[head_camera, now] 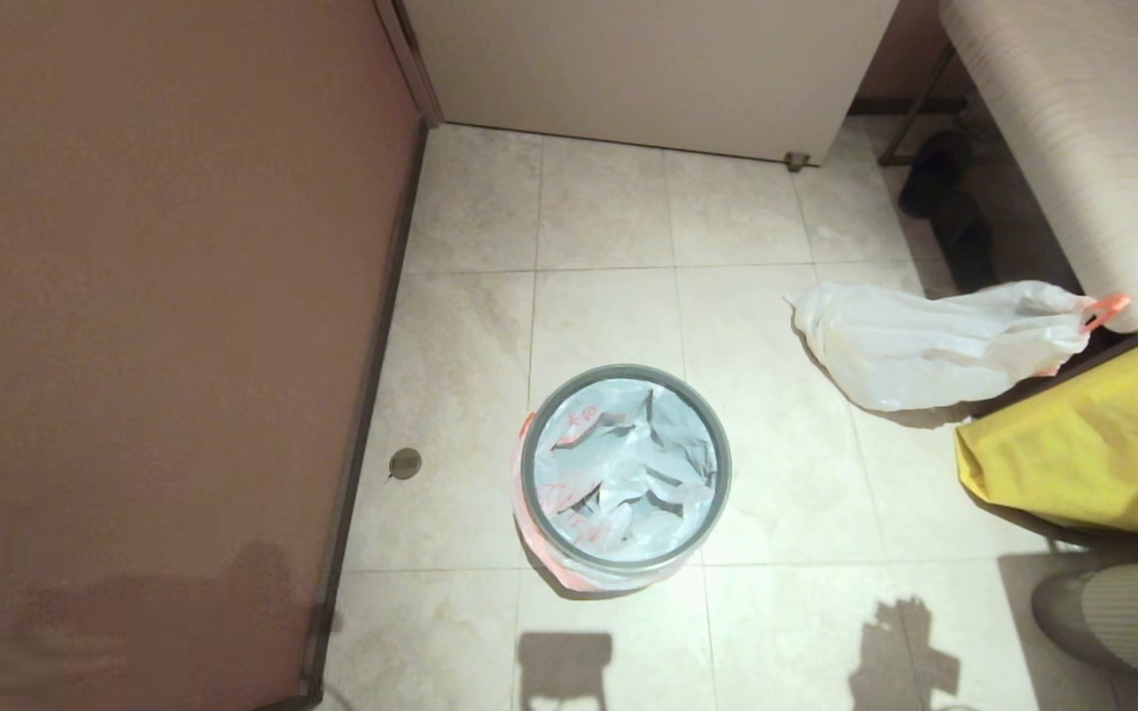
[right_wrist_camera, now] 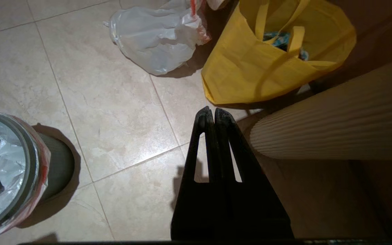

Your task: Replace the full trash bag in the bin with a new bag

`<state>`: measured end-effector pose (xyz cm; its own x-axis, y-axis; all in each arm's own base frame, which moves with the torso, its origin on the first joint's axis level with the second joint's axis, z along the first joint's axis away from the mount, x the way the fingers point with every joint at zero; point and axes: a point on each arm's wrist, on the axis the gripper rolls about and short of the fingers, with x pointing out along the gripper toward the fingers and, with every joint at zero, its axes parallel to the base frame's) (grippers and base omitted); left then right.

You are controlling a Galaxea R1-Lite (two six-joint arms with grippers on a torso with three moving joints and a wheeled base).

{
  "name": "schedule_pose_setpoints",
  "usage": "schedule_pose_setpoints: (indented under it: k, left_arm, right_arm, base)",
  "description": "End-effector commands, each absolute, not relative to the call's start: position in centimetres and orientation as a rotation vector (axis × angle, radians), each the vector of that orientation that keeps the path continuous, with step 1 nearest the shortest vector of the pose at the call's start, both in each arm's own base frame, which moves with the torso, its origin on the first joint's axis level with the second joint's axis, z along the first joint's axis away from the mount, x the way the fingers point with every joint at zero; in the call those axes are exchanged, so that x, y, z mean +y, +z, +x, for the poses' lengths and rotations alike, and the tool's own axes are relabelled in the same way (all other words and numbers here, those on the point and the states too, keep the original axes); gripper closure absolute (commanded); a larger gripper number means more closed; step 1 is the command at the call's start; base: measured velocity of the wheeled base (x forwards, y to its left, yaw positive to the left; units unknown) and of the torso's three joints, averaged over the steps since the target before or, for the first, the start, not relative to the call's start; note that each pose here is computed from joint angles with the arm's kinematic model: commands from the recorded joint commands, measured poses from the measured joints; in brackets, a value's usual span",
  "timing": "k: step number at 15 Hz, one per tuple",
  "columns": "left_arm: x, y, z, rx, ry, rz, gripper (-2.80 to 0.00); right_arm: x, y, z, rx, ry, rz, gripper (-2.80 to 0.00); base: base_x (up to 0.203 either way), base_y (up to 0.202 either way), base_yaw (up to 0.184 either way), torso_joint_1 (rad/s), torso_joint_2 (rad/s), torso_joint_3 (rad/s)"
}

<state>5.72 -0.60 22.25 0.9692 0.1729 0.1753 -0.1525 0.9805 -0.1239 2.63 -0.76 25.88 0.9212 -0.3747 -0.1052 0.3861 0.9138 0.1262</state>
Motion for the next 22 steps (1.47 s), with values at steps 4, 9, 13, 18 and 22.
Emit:
schedule_pose_setpoints:
  k: [4,9,13,18,22]
  left_arm:
    - [1.1,19.6,-0.8,-0.322,0.232,-0.138,0.00]
    - [1.3,19.0,-1.6,-0.309,0.384,-0.132,0.00]
    - [1.0,17.8,-3.4,-0.330,0.425,-0.098,0.00]
    - [0.6,12.0,-3.9,-0.186,0.251,-0.053,0.00]
    - [0.2,8.6,-2.5,-0.057,0.079,-0.003,0.00]
  right_arm:
    - [-1.8,24.3,-5.4,-0.081,-0.406,0.049,0.00]
    - [-1.7,22.7,-5.6,-0.062,-0.376,0.075,0.00]
    - [-1.6,22.7,-5.6,-0.069,-0.378,0.100,0.00]
    - [-0.9,22.2,-5.1,-0.032,-0.315,0.076,0.00]
    - [-0.6,20.9,-6.0,-0.060,-0.352,0.088,0.00]
  base:
    - [0.000,0.000,0.000,0.000,0.00,0.000]
    - [0.000,0.000,0.000,0.000,0.00,0.000]
    - [0.000,0.000,0.000,0.000,0.00,0.000]
    - [0.000,0.000,0.000,0.000,0.00,0.000]
    - [0.000,0.000,0.000,0.000,0.00,0.000]
